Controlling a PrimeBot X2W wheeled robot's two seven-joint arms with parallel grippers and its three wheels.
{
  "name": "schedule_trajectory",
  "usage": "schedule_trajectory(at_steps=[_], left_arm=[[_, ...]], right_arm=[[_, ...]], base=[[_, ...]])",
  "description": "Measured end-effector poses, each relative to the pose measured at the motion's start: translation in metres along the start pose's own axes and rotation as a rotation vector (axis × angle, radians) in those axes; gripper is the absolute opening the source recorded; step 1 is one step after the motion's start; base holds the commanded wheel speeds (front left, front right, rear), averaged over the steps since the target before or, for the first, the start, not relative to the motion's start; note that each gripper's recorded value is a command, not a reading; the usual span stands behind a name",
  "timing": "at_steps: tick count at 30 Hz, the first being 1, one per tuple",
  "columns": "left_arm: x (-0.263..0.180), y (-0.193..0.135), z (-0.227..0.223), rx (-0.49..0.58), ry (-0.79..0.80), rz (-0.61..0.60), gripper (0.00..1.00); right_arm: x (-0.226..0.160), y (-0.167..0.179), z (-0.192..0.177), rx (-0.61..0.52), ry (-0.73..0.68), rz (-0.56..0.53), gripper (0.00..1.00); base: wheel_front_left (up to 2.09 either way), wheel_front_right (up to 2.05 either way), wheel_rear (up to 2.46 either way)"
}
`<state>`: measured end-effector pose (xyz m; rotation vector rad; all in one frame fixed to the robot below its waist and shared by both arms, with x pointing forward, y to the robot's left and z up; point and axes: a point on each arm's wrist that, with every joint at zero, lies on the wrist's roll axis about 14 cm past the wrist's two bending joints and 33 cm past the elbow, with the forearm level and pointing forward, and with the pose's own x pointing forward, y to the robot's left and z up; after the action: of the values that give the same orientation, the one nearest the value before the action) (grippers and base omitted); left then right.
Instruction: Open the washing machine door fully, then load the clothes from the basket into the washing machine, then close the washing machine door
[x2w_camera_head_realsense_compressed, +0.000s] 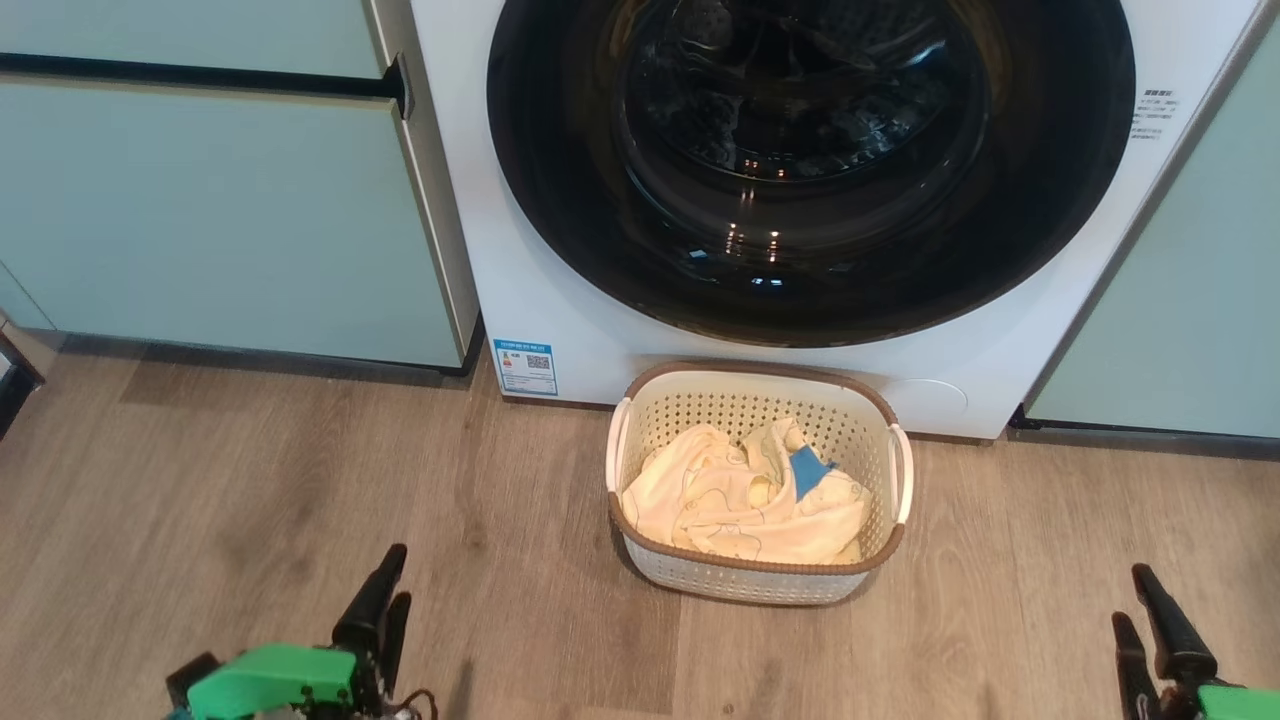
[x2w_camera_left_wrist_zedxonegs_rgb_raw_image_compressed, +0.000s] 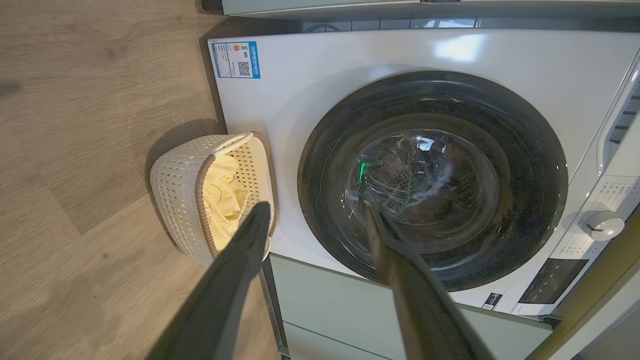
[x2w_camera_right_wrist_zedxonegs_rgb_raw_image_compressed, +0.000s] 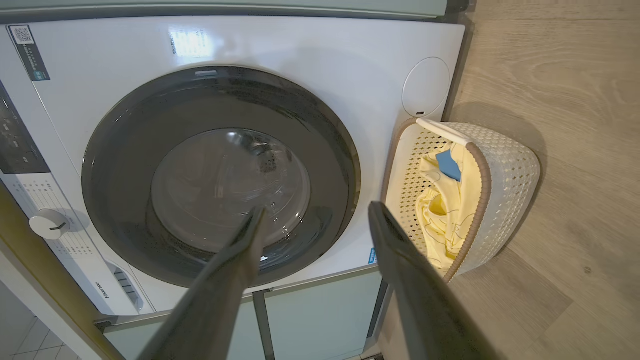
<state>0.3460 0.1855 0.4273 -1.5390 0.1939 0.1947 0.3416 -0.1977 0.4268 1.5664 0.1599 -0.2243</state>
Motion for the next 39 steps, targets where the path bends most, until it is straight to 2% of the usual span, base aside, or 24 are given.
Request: schedule_trajectory(at_steps=[11,31,39], left_arm=[[0.006,-0.016,0.001,0.120,-0.013,-0.043,1.00],[0.015,-0.049,-0.005,0.394,-0.036,-0.124,1.00],[0.017,-0.059,-0.012,0.539,-0.034,-0.152,1.00]], right_arm=[[0.006,0.017,-0.001,-0.103,-0.010,0.046,1.00],[0.012,0.043,-0.006,-0.377,-0.027,0.122,1.00],[0.014,0.054,-0.011,-0.516,-0.030,0.160,1.00]], base=[[0.00,0.00,0.00],[0.00,0.00,0.00],[0.00,0.00,0.00]])
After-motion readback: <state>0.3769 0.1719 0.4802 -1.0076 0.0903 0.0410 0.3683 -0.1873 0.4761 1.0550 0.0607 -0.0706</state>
